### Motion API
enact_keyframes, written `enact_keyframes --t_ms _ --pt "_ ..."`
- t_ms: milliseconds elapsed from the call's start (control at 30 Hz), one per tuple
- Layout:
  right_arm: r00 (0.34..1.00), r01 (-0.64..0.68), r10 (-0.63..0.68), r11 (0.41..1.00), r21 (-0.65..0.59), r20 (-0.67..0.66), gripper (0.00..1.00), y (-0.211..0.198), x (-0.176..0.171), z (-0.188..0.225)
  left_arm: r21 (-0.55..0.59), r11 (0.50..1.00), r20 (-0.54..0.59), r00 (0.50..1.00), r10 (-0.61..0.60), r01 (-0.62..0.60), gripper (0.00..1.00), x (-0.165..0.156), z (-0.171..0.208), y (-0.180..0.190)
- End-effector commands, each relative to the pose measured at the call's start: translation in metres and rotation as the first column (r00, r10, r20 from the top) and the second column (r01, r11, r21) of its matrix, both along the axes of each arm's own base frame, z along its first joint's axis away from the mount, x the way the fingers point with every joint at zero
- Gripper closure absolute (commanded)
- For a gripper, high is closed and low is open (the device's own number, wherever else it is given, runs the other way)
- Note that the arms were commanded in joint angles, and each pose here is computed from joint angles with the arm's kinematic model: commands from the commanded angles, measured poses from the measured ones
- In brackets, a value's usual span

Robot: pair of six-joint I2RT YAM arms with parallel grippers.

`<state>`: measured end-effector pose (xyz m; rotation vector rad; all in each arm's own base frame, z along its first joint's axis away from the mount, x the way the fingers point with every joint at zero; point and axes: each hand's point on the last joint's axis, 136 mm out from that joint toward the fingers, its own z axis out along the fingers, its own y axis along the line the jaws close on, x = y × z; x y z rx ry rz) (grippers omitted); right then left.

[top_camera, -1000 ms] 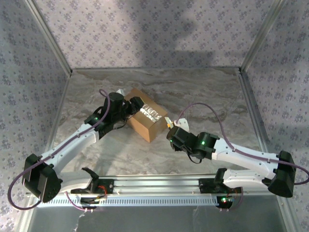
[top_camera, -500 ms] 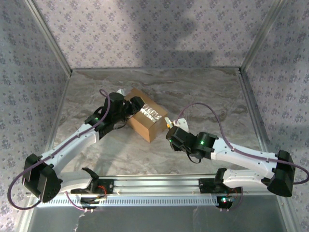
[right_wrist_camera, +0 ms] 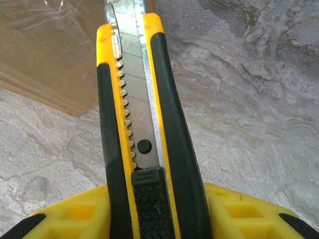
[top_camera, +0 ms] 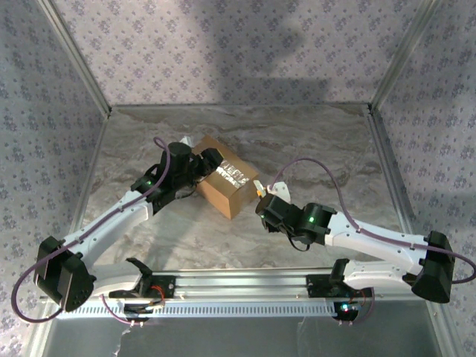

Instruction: Unpack the express box

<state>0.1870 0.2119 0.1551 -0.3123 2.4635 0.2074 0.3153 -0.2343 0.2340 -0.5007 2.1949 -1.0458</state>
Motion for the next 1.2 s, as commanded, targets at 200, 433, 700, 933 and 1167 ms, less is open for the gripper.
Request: enact_keyframes --t_ms 200,433,700,933,1167 --pt "0.999 -0.001 0.000 0.999 0.037 0.041 1.00 0.0044 0.0040 0.0214 -0.019 1.000 0.016 1.000 0.008 -0.008 0.34 0.0000 0.0059 -0.0006" --pt "0.999 -0.006 0.004 0.999 0.039 0.048 1.00 0.0059 0.0036 0.0237 -0.020 1.000 0.013 1.000 0.012 -0.012 0.34 -0.0002 0.0052 0.0001" --pt "0.999 -0.006 0.004 0.999 0.036 0.052 1.00 0.0060 0.0042 0.0241 -0.022 1.000 0.014 1.000 0.011 -0.010 0.34 -0.0005 0.0054 -0.0007" --pt "0.999 -0.002 0.001 1.000 0.020 0.042 1.00 0.0042 0.0030 0.0195 -0.025 1.000 0.016 1.000 0.010 -0.010 0.34 0.0001 0.0069 -0.0012" --pt "0.999 0.007 -0.007 1.000 0.010 0.038 1.00 0.0016 0.0028 0.0177 -0.025 1.000 0.013 1.000 0.011 -0.011 0.34 -0.0001 0.0056 -0.0011"
